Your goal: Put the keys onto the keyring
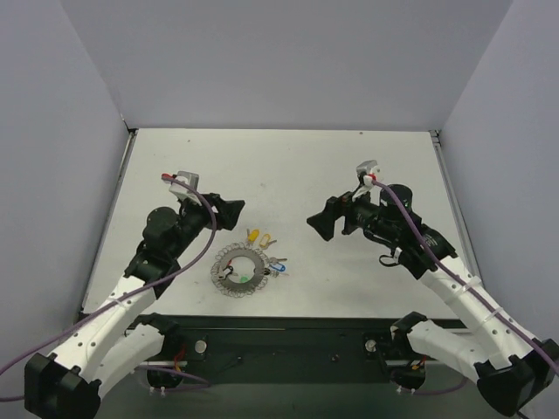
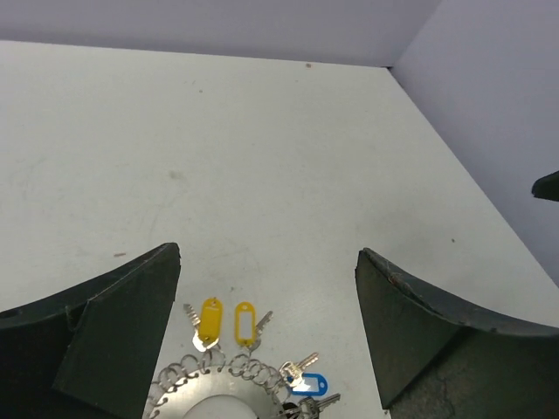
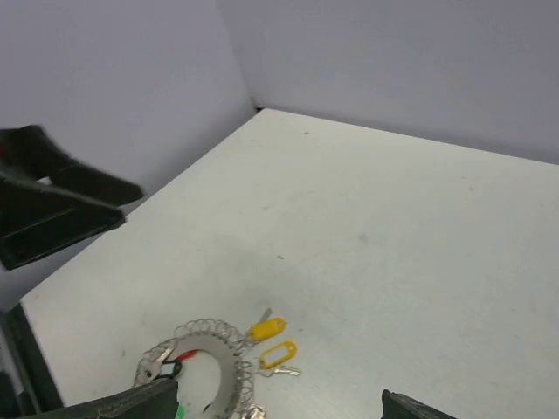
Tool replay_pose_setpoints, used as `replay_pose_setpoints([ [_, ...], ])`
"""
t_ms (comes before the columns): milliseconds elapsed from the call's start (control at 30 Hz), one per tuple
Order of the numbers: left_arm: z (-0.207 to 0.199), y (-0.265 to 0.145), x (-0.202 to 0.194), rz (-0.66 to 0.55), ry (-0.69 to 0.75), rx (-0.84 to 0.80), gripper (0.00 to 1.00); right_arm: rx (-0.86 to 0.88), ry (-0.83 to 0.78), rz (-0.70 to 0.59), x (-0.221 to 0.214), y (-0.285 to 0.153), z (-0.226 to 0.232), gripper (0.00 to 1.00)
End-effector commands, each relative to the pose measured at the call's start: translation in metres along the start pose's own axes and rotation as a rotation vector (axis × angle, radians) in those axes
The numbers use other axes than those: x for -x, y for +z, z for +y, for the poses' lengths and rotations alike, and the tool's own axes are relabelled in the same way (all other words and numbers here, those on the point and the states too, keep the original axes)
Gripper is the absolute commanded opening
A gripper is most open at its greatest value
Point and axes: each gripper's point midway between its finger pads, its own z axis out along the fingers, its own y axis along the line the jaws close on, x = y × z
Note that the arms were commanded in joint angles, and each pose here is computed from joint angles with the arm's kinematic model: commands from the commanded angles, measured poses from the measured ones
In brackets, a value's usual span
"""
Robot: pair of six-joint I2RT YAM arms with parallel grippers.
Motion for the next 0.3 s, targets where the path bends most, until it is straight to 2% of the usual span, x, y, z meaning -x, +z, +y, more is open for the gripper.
replay_pose_setpoints([
  [0, 0.039, -0.018, -0.013, 0.057, 0.026, 0.212, 0.91, -0.291, 0.18, -0.132, 0.013, -0.014, -0.061, 1.0],
  [133, 0.045, -0.023, -0.018, 0.047, 0.035, 0.233, 0.91, -0.456, 0.276, -0.166, 0.002, -0.031, -0.102, 1.0],
  [233, 0.048, -0.021, -0.025, 0.064, 0.06, 0.229, 0.91, -0.677, 0.228, -0.189, -0.016, -0.056, -0.144, 1.0],
  [267, 0.048, -0.022, -0.025, 0.06, 0.071, 0.229, 0.91, -0.798, 0.201, -0.205, -0.021, -0.071, -0.163, 1.0],
])
